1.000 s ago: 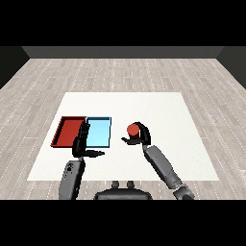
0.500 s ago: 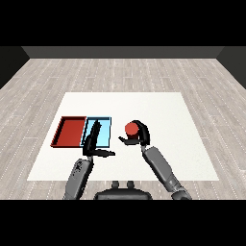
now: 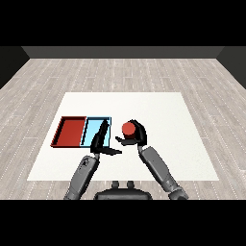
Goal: Pick the red can and put it in the red box
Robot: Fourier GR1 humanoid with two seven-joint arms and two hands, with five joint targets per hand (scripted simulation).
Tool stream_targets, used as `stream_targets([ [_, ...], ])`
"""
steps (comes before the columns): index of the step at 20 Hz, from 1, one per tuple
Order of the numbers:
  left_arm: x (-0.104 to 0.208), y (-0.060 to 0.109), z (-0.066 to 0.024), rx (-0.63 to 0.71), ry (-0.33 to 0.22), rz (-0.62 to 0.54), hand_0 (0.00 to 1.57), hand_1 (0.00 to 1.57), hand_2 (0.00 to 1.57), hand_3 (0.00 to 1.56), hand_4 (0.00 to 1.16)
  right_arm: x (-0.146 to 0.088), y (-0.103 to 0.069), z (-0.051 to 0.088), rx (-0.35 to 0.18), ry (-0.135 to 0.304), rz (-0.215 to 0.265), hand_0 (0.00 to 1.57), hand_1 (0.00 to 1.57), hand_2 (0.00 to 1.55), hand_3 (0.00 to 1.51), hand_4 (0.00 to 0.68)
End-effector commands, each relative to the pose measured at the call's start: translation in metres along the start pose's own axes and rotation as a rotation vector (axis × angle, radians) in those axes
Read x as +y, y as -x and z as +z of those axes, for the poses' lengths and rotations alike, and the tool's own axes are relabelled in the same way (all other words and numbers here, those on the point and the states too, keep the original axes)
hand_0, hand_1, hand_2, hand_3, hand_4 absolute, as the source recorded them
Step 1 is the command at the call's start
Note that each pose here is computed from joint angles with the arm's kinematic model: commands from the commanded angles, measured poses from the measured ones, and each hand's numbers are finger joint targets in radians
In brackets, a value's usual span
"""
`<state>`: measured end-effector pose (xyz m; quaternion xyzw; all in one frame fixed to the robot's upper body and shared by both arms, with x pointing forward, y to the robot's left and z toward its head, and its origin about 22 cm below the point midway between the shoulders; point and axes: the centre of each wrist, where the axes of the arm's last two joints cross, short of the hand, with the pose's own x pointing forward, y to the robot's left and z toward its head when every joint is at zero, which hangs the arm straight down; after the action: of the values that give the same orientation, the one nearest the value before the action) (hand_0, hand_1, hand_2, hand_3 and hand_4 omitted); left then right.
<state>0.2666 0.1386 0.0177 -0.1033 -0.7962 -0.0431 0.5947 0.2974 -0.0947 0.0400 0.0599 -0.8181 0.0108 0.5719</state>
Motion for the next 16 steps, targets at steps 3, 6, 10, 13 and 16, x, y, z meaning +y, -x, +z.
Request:
stream_targets([
  [3, -0.003, 0.038, -0.0037, 0.044, 0.02, 0.011, 0.0, 0.0, 0.0, 0.0, 0.0, 0.014, -0.007, -0.002, -0.002, 0.001, -0.005, 1.46, 1.46, 1.45, 1.39, 0.632],
  [6, -0.024, 0.023, -0.0027, 0.082, 0.033, 0.039, 0.0, 0.0, 0.0, 0.0, 0.0, 0.015, 0.0, 0.007, 0.015, -0.004, 0.012, 1.46, 1.46, 1.45, 1.38, 0.633],
  [10, -0.016, 0.036, -0.0115, 0.077, 0.041, 0.045, 0.0, 0.0, 0.0, 0.0, 0.0, 0.023, 0.008, -0.002, -0.013, -0.02, -0.001, 1.44, 1.44, 1.44, 1.39, 0.631],
  [13, -0.028, 0.029, -0.0078, 0.086, 0.044, 0.052, 0.0, 0.0, 0.0, 0.0, 0.0, 0.02, -0.005, -0.007, 0.007, -0.032, -0.007, 1.45, 1.45, 1.43, 1.38, 0.637],
  [16, -0.043, 0.032, 0.0112, 0.101, 0.027, 0.046, 0.0, 0.0, 0.0, 0.0, 0.0, 0.023, 0.005, 0.007, 0.005, -0.015, 0.008, 1.43, 1.43, 1.43, 1.38, 0.631],
])
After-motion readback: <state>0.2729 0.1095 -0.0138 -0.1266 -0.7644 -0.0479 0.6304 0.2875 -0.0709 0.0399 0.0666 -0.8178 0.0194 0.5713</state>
